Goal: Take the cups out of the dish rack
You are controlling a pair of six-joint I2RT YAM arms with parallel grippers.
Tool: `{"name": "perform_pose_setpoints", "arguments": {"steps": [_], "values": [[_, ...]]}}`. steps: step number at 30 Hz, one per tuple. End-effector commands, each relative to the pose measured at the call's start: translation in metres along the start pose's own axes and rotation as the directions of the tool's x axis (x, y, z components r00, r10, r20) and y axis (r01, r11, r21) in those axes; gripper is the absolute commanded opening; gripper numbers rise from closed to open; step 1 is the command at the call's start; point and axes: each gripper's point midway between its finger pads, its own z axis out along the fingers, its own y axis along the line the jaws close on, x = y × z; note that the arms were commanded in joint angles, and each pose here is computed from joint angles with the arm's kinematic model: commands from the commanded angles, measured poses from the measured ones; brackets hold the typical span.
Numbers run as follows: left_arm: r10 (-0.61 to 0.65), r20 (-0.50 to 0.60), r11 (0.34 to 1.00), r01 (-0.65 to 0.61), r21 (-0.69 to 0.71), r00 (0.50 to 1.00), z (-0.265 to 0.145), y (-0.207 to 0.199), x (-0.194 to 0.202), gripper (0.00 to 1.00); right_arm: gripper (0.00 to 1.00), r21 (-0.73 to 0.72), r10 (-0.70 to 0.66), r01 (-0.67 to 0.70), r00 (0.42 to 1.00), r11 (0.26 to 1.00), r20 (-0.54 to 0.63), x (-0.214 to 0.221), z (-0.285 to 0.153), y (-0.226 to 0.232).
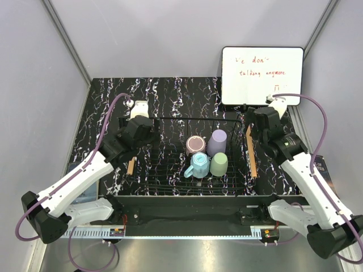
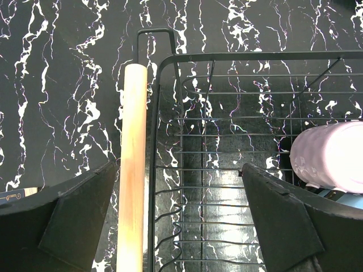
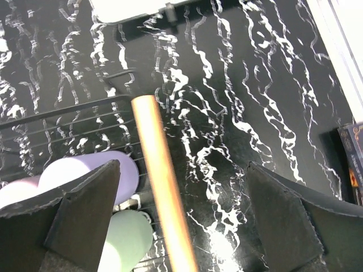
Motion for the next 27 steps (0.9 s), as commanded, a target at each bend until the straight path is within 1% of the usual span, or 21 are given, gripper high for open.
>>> {"name": "perform_pose_setpoints", "arguments": {"steps": [1, 2, 5, 6, 7, 8, 9, 10, 12, 14, 15, 16, 18, 19, 21, 23, 25, 27], "values": [[-0.026, 0.026, 0.999, 0.026, 0.019, 0.999, -0.003, -0.003, -0.008, 0.99, 1.00, 0.030, -0.050, 0.048, 0.995, 0.998, 0.091, -0.031, -0.019, 0.010], [-0.028, 0.024, 0.999, 0.028, 0.021, 0.999, -0.002, -0.003, -0.008, 0.99, 1.00, 0.014, -0.048, 0.047, 0.994, 0.999, 0.102, -0.039, -0.022, 0.018], [-0.029, 0.019, 0.999, 0.028, 0.027, 0.999, -0.001, -0.006, -0.007, 0.99, 1.00, -0.096, -0.040, 0.050, 0.993, 0.994, 0.108, -0.050, -0.028, 0.044], [-0.026, 0.016, 0.999, 0.025, 0.029, 1.000, -0.001, -0.007, -0.007, 0.99, 1.00, -0.189, -0.035, 0.052, 0.995, 0.981, 0.093, -0.049, -0.033, 0.061], [-0.026, 0.014, 0.999, 0.025, 0.034, 1.000, -0.001, -0.008, -0.008, 0.99, 1.00, -0.253, -0.013, 0.043, 0.993, 0.966, 0.121, -0.059, -0.037, 0.074], [-0.019, 0.014, 0.999, 0.018, 0.035, 1.000, -0.001, -0.008, -0.008, 0.99, 1.00, -0.301, 0.001, 0.036, 0.992, 0.953, 0.123, -0.060, -0.039, 0.083], [-0.020, 0.018, 0.999, 0.020, 0.035, 1.000, -0.002, -0.007, -0.009, 0.99, 1.00, -0.385, 0.026, 0.029, 0.990, 0.922, 0.137, -0.067, -0.046, 0.099], [-0.017, 0.019, 0.999, 0.016, 0.035, 1.000, -0.002, -0.007, -0.008, 0.99, 1.00, -0.398, 0.045, 0.013, 0.990, 0.917, 0.137, -0.069, -0.046, 0.103], [-0.017, 0.019, 0.999, 0.017, 0.032, 1.000, -0.002, -0.005, -0.008, 0.99, 1.00, -0.394, 0.036, 0.012, 0.993, 0.919, 0.113, -0.068, -0.042, 0.110], [-0.012, 0.016, 0.999, 0.011, 0.034, 1.000, -0.002, -0.006, -0.007, 0.99, 0.91, -0.379, 0.034, -0.007, 0.997, 0.925, 0.065, -0.063, -0.032, 0.118], [-0.011, 0.014, 0.999, 0.010, 0.032, 1.000, -0.001, -0.006, -0.006, 0.99, 0.89, -0.386, 0.028, -0.013, 0.999, 0.922, 0.033, -0.057, -0.029, 0.122], [-0.010, 0.012, 0.999, 0.010, 0.033, 1.000, -0.001, -0.006, -0.006, 0.99, 0.89, -0.398, 0.030, -0.022, 0.999, 0.917, 0.013, -0.054, -0.029, 0.126], [-0.005, 0.002, 0.999, 0.005, 0.033, 1.000, 0.001, -0.008, -0.004, 0.99, 0.96, -0.406, -0.020, -0.006, 0.998, 0.914, -0.059, -0.041, -0.021, 0.137], [-0.006, -0.002, 0.999, 0.006, 0.040, 1.000, 0.001, -0.010, -0.004, 0.99, 1.00, -0.405, -0.047, 0.013, 0.996, 0.914, -0.075, -0.037, -0.019, 0.140], [-0.007, -0.009, 0.999, 0.008, 0.048, 1.000, 0.002, -0.012, -0.003, 0.99, 1.00, -0.410, -0.088, 0.041, 0.992, 0.911, -0.095, -0.027, -0.014, 0.148], [-0.009, -0.015, 0.999, 0.010, 0.052, 1.000, 0.003, -0.014, -0.002, 0.99, 1.00, -0.409, -0.093, 0.045, 0.991, 0.911, -0.098, -0.017, -0.011, 0.148], [-0.011, -0.017, 0.998, 0.012, 0.056, 1.000, 0.003, -0.015, -0.002, 0.99, 1.00, -0.387, -0.077, 0.033, 0.992, 0.921, -0.100, -0.013, -0.007, 0.144], [-0.015, -0.026, 0.998, 0.016, 0.063, 1.000, 0.004, -0.017, 0.000, 0.99, 1.00, -0.347, -0.093, 0.047, 0.989, 0.937, -0.117, -0.001, 0.001, 0.137]]}}
